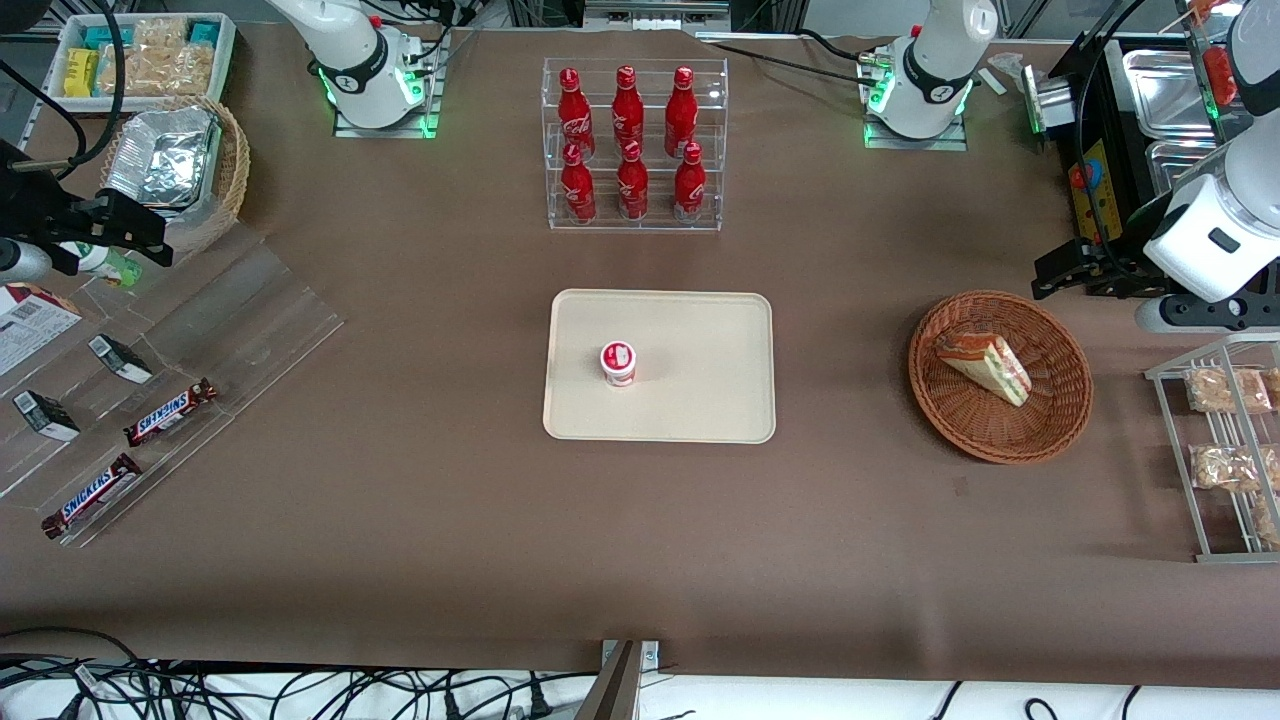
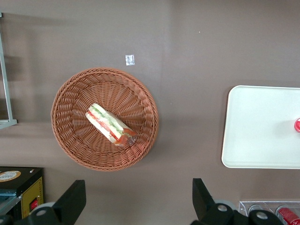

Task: Place sandwich from basket to tray
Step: 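Move the left gripper down over the wrapped sandwich in the wicker basket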

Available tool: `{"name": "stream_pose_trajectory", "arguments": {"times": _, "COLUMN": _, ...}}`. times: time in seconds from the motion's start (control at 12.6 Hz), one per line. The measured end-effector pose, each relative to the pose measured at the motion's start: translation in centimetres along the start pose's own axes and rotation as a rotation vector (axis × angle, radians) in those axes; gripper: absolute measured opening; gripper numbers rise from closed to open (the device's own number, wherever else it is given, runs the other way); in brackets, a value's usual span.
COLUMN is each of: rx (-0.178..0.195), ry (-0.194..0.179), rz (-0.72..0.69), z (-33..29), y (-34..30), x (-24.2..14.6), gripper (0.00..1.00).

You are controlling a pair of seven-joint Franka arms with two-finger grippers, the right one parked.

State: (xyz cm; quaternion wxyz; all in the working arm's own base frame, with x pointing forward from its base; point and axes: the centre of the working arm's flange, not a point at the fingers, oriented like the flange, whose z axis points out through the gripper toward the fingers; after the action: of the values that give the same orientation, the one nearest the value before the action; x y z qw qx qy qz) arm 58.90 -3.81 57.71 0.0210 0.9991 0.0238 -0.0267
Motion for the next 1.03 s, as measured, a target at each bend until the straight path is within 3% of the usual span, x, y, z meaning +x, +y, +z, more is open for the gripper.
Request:
{"name": "stream_pose_trajectory", "arguments": {"times": 0.32, "rx": 0.001, "ry": -0.007, "rz": -0.007, "z": 0.4, "y": -0.4, "x": 0.2, "gripper": 1.00}}
{"name": "stream_pose_trajectory", "arguments": {"times": 0.63, "rx": 0.036, "ry": -0.036, "rz": -0.037, "z": 3.7, "y": -2.2, "x": 1.2, "gripper": 1.00}}
{"name": "stream_pose_trajectory", "arguments": {"times": 1.03, "rx": 0.055, "ry": -0.005, "rz": -0.249, "z": 12.0, "y": -5.3, "x": 1.7, "gripper": 1.00}}
